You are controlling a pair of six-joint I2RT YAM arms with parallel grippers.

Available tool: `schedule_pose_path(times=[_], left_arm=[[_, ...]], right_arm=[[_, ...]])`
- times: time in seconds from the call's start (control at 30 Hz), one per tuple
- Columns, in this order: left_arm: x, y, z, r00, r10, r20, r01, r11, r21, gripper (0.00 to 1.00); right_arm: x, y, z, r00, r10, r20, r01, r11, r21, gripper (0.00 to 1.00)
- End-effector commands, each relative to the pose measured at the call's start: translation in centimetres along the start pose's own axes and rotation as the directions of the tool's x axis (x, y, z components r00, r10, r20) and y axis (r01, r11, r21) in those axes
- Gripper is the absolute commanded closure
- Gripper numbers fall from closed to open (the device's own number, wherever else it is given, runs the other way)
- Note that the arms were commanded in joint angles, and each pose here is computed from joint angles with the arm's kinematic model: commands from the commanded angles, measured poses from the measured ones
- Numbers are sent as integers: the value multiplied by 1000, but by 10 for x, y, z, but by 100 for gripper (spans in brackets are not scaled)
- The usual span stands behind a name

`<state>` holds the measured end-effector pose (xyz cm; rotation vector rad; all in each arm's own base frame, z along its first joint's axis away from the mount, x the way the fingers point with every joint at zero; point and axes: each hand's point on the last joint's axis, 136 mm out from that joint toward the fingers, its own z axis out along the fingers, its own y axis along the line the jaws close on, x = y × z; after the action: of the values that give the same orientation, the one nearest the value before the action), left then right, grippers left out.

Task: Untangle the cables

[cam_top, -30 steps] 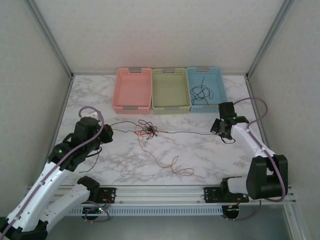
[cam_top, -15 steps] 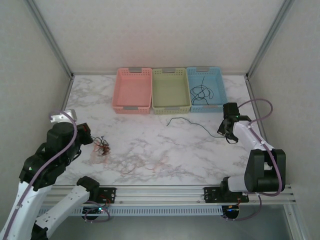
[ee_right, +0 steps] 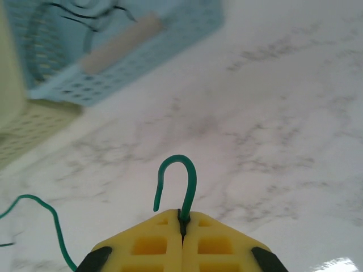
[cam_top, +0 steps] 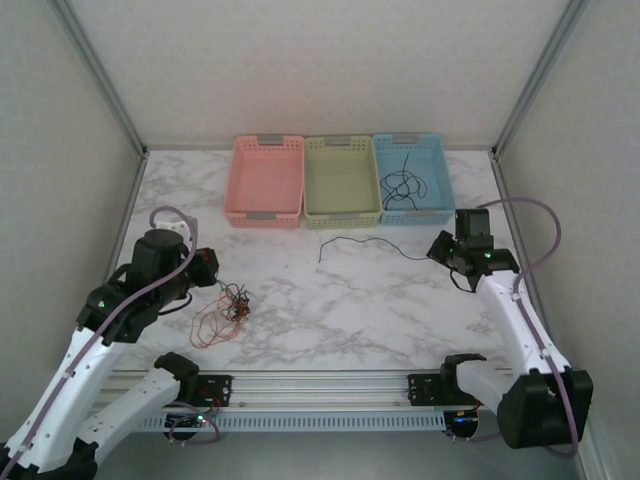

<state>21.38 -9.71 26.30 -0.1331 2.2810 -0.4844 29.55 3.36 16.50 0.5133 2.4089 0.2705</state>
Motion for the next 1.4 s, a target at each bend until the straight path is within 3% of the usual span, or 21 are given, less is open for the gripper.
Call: schedule_pose_path(times=[0.0, 0.1, 0.27, 0.33, 0.5, 0.77, 0.93, 1.07, 1.17, 1.37], left_arm=[[-27, -59, -22, 1000, -5, 25, -2, 962, 274, 100], [-51, -96, -44, 999, -13, 48, -8, 914, 407, 100], [-63, -133, -51, 999, 28, 32, -40, 866, 498, 100], [-59, -126, -38, 999, 38, 20, -43, 893, 448, 100], [-35, -68, 9, 994, 104, -26, -99, 982, 158, 100], [1, 9, 46, 975, 177, -135, -196, 970, -146, 100], [15, 20, 53, 962, 196, -188, -227, 961, -161, 100], [20, 24, 57, 957, 208, -202, -243, 956, -167, 100], [22, 20, 61, 955, 212, -206, -244, 960, -141, 100], [24, 19, 62, 957, 212, -197, -239, 963, -122, 100]], right_arm=[[-12, 31, -24, 998, -38, 45, 43, 992, -119, 100], [-13, 34, -25, 999, -33, 42, 38, 990, -133, 100], [-5, 34, -18, 999, -32, 15, 34, 991, -131, 100], [-5, 34, -19, 999, -33, 15, 35, 990, -134, 100], [-12, 42, -36, 998, -46, 34, 51, 985, -164, 100], [-44, 90, -89, 984, -86, 158, 128, 952, -279, 100], [-67, 119, -103, 970, -127, 208, 185, 938, -292, 100], [-94, 133, -108, 933, -219, 284, 270, 950, -155, 100], [-112, 158, -109, 915, -247, 320, 306, 940, -151, 100], [-138, 211, -76, 869, -341, 358, 387, 920, -65, 100]])
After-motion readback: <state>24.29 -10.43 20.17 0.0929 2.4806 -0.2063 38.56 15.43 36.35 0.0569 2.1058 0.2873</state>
